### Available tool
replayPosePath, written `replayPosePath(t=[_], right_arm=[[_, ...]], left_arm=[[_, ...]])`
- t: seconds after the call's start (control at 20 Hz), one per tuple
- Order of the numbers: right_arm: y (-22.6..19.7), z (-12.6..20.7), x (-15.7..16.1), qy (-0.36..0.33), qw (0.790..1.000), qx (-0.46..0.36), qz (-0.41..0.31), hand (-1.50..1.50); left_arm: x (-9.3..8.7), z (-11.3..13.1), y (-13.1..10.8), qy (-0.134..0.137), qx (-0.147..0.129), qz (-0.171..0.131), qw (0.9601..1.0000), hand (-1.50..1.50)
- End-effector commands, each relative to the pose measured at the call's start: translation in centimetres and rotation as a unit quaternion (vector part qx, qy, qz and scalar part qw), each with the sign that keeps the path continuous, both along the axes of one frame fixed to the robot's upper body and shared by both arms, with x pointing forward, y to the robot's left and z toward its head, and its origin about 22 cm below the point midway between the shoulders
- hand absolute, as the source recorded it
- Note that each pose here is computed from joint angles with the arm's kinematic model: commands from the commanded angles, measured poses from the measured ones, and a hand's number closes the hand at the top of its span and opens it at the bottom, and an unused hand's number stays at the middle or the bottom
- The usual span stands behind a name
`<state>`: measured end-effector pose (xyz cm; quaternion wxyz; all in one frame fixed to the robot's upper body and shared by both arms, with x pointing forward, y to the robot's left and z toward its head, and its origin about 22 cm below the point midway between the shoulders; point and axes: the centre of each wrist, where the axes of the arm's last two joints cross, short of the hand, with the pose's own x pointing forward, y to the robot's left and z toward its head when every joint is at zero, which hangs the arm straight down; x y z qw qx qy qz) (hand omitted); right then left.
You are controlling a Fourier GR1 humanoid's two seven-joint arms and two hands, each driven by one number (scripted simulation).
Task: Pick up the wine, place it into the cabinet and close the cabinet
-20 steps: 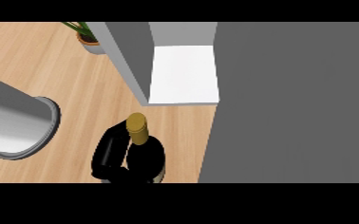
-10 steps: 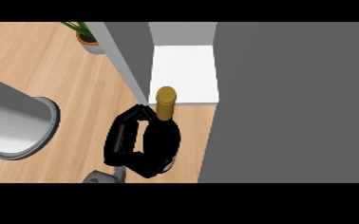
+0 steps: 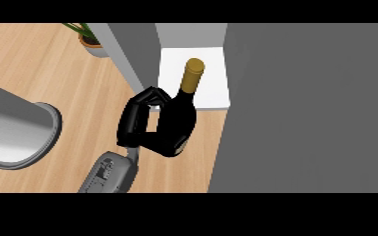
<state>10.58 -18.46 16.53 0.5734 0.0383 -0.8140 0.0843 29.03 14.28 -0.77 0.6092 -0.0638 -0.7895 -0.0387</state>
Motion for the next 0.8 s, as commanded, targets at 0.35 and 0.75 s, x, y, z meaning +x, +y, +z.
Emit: replayPosePath(t=[0.35,0.75], right_arm=[[-0.7,3.3,-3.1,-0.016,0.998,0.05,0.03,-1.5],[-1.0,3.2,-2.9,-0.009,0.997,0.05,0.049,-1.5]], left_arm=[[4.2,0.2,-2.3,0.019,0.021,-0.006,0.9996,1.5],[6.8,0.9,-4.3,0.026,0.01,-0.011,0.9995,1.5]])
